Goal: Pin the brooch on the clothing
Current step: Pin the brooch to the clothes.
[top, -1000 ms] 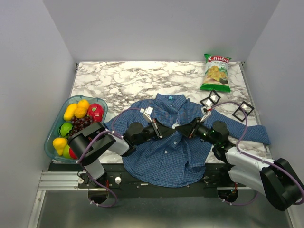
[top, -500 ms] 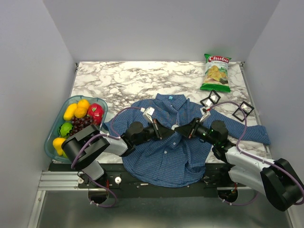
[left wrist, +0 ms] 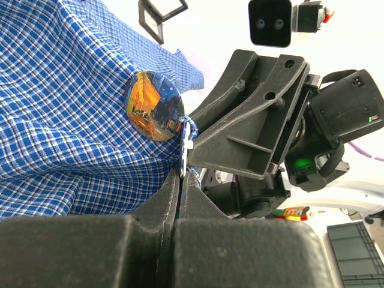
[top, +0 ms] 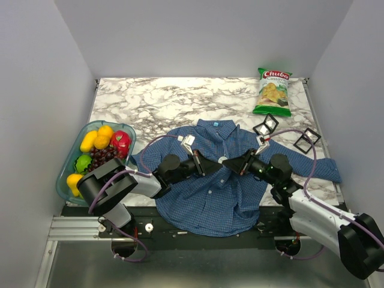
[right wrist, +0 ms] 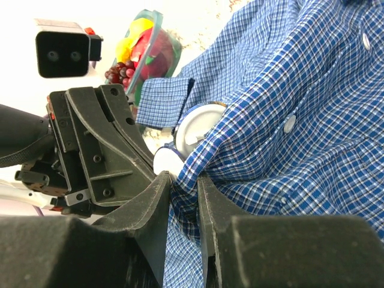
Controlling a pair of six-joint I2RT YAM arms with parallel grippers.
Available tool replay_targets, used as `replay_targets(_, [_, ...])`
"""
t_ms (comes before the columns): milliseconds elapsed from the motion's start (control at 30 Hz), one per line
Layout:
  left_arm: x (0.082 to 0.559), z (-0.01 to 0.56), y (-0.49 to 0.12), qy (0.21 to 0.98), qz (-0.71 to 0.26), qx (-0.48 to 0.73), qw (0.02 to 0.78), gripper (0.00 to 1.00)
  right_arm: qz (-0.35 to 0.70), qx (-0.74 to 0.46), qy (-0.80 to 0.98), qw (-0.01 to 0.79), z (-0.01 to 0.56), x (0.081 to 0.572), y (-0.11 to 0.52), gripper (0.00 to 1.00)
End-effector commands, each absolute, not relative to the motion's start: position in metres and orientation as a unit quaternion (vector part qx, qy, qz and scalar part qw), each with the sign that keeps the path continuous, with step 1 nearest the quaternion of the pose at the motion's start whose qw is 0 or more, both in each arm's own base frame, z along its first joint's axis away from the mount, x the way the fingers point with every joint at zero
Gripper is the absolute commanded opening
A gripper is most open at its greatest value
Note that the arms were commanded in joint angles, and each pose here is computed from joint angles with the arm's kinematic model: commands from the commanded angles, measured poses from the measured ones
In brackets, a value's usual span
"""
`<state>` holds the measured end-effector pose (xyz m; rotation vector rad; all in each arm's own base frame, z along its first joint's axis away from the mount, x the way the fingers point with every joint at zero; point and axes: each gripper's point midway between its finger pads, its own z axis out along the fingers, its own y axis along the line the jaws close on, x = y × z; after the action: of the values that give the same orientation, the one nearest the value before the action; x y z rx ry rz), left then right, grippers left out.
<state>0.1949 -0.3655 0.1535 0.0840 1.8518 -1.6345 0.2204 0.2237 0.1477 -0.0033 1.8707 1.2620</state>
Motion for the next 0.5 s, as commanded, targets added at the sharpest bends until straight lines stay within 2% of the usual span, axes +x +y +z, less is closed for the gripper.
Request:
replay_targets(0, [0.184, 0.161, -0.366, 0.692, -0.644, 0.036, 0.322, 0.0, 0.47, 0.031, 0.754, 0.458, 0.142, 0.235, 0.208, 0.31])
replay_targets(367, [0.186, 0.152, -0.363, 0.703, -0.637, 0.02, 0.317, 0.0, 0.463, 0.033, 0.752, 0.467, 0.145, 0.235, 0.203, 0.31])
replay_targets(467, [0.188, 0.147, -0.364, 0.712, -0.626, 0.022, 0.317, 0.0, 0.463, 0.023, 0.753, 0.467, 0.148, 0.233, 0.204, 0.33])
